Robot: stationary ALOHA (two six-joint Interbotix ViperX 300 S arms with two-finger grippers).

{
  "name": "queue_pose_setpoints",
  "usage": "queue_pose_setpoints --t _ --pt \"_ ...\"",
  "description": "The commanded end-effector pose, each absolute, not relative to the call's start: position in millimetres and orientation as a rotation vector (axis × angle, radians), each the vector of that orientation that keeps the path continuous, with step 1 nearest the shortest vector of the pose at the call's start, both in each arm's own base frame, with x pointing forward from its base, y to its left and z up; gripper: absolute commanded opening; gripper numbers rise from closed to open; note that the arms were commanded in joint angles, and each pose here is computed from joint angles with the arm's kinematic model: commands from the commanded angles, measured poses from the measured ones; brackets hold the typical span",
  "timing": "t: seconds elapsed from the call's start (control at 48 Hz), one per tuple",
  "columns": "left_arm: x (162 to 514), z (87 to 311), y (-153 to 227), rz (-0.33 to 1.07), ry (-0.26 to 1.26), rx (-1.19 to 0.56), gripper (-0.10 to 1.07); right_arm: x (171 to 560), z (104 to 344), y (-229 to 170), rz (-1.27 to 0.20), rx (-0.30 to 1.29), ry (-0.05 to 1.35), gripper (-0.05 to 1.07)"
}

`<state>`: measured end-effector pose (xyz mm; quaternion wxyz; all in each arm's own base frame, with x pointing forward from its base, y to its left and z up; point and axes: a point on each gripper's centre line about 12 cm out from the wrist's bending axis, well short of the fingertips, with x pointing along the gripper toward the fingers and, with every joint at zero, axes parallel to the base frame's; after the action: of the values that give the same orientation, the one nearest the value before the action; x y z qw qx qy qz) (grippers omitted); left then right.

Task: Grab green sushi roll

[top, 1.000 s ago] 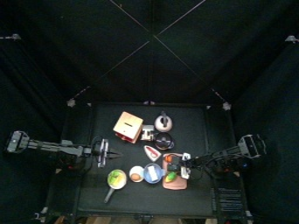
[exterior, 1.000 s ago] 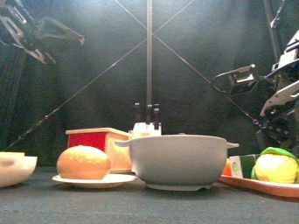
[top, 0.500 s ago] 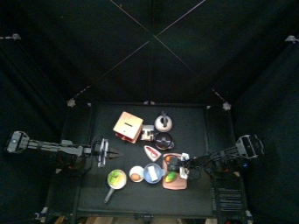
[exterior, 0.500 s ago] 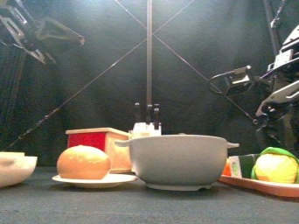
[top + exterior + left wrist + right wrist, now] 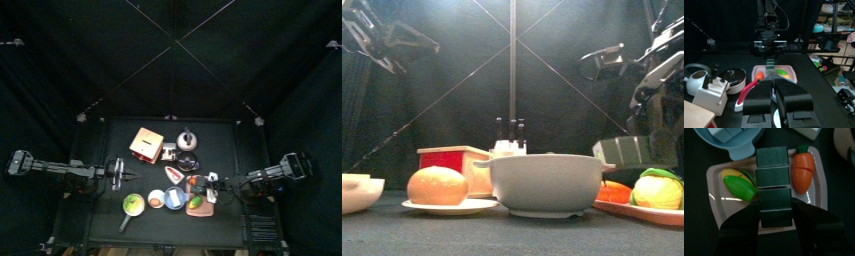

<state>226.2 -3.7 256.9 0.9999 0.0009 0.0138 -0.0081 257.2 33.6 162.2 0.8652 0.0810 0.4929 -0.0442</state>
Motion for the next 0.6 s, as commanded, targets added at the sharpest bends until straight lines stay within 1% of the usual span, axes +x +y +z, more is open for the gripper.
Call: queue_pose_setpoints --t 0.0,0.167,0.438,0.583 --pt "228.9 265.2 -3.1 -0.013 0.002 0.003 0.41 259.9 184.1 32.6 -0.079 0.172 0.95 0.5" --pt "229.3 265.5 -3.1 -0.013 0.002 0.003 0.41 258.6 194.6 31.6 -0.062 0.161 0.885 0.5" --pt "229.1 264.9 -3.8 -0.016 0.003 0.0 0.41 255.4 192.8 29.4 -0.058 0.143 0.867 0.5" --pt "229.1 264.9 -3.8 -0.016 0.003 0.002 0.41 257.4 195.7 29.9 -0.052 0.142 0.849 0.5"
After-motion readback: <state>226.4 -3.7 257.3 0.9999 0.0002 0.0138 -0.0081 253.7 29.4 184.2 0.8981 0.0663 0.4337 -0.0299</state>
